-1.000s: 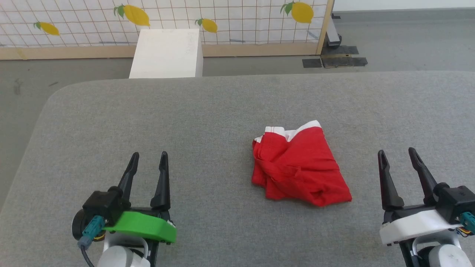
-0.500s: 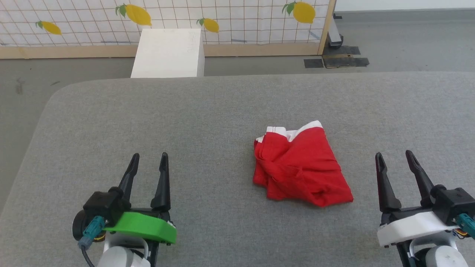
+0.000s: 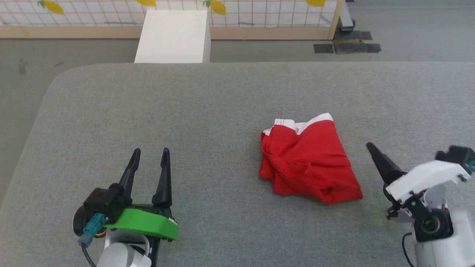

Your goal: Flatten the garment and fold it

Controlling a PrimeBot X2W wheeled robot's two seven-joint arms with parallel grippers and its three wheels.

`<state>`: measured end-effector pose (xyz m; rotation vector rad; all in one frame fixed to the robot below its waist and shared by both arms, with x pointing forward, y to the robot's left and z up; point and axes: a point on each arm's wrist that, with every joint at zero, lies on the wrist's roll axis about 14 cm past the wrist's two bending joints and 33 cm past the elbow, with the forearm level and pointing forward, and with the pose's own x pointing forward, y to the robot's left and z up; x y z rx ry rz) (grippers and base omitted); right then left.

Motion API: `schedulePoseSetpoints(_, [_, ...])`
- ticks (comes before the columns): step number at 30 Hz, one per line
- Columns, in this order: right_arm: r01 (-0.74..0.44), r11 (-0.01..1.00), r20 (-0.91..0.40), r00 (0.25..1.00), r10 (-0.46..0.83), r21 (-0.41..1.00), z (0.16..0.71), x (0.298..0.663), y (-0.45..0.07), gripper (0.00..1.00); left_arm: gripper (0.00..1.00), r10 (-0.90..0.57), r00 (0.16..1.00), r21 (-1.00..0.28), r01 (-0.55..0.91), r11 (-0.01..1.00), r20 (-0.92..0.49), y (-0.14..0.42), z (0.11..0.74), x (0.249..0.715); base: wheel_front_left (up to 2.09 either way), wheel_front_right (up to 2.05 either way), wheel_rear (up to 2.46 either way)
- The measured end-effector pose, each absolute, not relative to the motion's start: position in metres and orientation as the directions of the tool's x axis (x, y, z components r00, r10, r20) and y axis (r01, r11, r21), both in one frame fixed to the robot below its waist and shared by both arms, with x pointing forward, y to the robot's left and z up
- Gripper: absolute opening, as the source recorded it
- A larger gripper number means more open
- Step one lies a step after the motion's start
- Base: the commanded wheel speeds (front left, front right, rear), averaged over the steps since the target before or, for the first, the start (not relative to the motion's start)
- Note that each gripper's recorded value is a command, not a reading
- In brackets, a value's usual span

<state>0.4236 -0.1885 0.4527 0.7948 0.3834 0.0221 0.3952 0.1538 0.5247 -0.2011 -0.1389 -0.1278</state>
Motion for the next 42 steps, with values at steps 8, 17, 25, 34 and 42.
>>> schedulePoseSetpoints(8, [0.176, 0.694, -0.567, 0.728, 0.386, 0.698, 0.412, 0.442, -0.150, 1.00, 1.00, -0.072, 0.988, -0.190, 0.097, 0.977, 0.135, 0.168, 0.520, 0.398, 0.00, 0.00, 0.00])
schedulePoseSetpoints(17, [0.156, 0.732, -0.690, 0.508, 0.516, 0.663, 0.387, 0.441, -0.112, 0.73, 1.00, -0.013, 0.994, -0.182, 0.033, 0.983, 0.110, 0.188, 0.513, 0.391, 0.00, 0.00, 0.00])
schedulePoseSetpoints(25, [0.073, 0.749, -0.685, 0.470, 0.557, 0.659, 0.396, 0.431, -0.092, 0.00, 1.00, -0.002, 0.993, -0.182, 0.024, 0.983, 0.121, 0.191, 0.517, 0.389, 0.00, 0.00, 0.00])
schedulePoseSetpoints(34, [-0.107, 0.956, -0.758, 0.589, 0.282, 0.274, 0.420, 0.433, -0.154, 0.00, 1.00, -0.087, 0.987, -0.183, 0.111, 0.977, 0.137, 0.162, 0.520, 0.402, 0.00, 0.00, 0.00])
schedulePoseSetpoints(42, [-0.095, 0.989, -0.760, 0.649, -0.028, -0.117, 0.434, 0.418, -0.249, 0.00, 1.00, -0.241, 0.953, -0.177, 0.273, 0.946, 0.185, 0.105, 0.531, 0.428, 0.00, 0.00, 0.00])
